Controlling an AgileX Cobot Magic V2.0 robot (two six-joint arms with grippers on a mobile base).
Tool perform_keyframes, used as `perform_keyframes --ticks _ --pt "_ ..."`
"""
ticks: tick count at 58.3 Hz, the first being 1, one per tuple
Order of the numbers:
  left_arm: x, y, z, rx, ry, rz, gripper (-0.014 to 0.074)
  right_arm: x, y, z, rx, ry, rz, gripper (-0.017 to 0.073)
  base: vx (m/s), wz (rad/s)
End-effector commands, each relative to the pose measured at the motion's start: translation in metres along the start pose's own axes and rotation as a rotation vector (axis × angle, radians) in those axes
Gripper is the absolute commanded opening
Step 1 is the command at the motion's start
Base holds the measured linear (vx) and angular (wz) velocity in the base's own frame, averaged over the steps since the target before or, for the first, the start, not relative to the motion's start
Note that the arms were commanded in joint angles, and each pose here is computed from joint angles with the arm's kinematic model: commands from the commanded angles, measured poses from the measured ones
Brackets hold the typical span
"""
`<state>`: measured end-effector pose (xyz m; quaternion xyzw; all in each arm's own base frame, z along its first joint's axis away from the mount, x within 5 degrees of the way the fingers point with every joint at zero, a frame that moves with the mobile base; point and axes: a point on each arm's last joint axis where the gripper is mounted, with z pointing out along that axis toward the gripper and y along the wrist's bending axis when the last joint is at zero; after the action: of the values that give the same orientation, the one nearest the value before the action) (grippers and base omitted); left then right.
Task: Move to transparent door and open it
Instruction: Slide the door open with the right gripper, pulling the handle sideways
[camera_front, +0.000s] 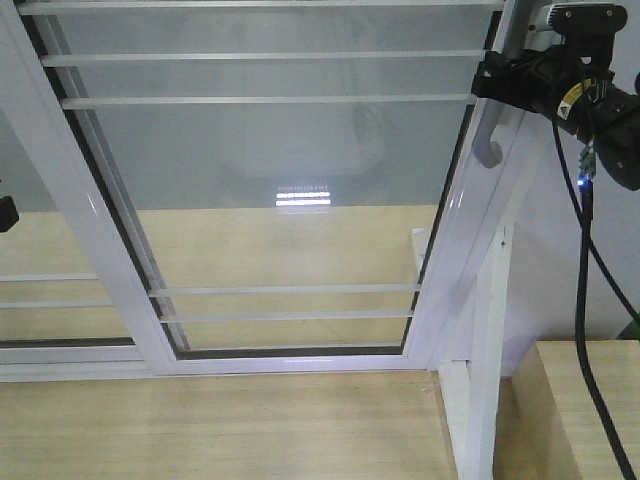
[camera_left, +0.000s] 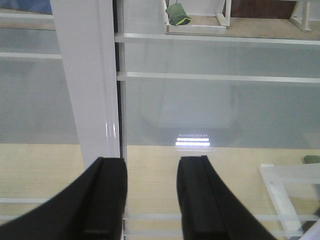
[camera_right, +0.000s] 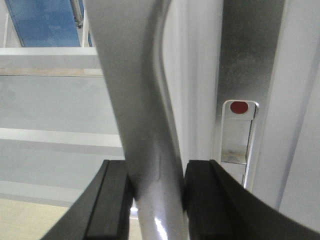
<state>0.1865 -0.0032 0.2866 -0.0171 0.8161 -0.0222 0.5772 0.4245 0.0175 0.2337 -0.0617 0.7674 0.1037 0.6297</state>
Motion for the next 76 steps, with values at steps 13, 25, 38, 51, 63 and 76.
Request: perform_keyframes --ticks 13,25,38,51,63,76 --pt "-0.019 -0.002 -0.003 0.011 -0.115 -0.015 0.0391 -0.031 0.018 -0.003 -0.066 -0.136 -0.008 0.026 0.0 0.0" --pt "-0.019 -0.002 -0.003 0.011 -0.115 -0.015 0.0391 -0.031 0.038 -0.001 -0.116 -0.136 -0.016 0.0262 0.0 0.0" --pt "-0.019 -0.002 -0.003 0.011 -0.114 -0.015 0.0391 -0.029 0.065 0.002 -0.178 -0.131 -0.02 0.0283 0.0 0.0" --pt "-0.017 -0.002 -0.003 0.01 -0.092 -0.015 0.0391 -0.027 0.094 0.002 -0.248 -0.131 -0.026 0.0285 0.0 0.0" --pt "-0.015 -0.002 -0.003 0.009 -0.073 -0.015 0.0391 -0.025 0.121 0.001 -0.311 -0.128 -0.034 0.0285 0.0 0.0" --pt "-0.015 -0.002 -0.003 0.009 -0.073 -0.015 0.0391 -0.022 0.153 -0.003 -0.391 -0.127 -0.043 0.0286 0.0 0.0"
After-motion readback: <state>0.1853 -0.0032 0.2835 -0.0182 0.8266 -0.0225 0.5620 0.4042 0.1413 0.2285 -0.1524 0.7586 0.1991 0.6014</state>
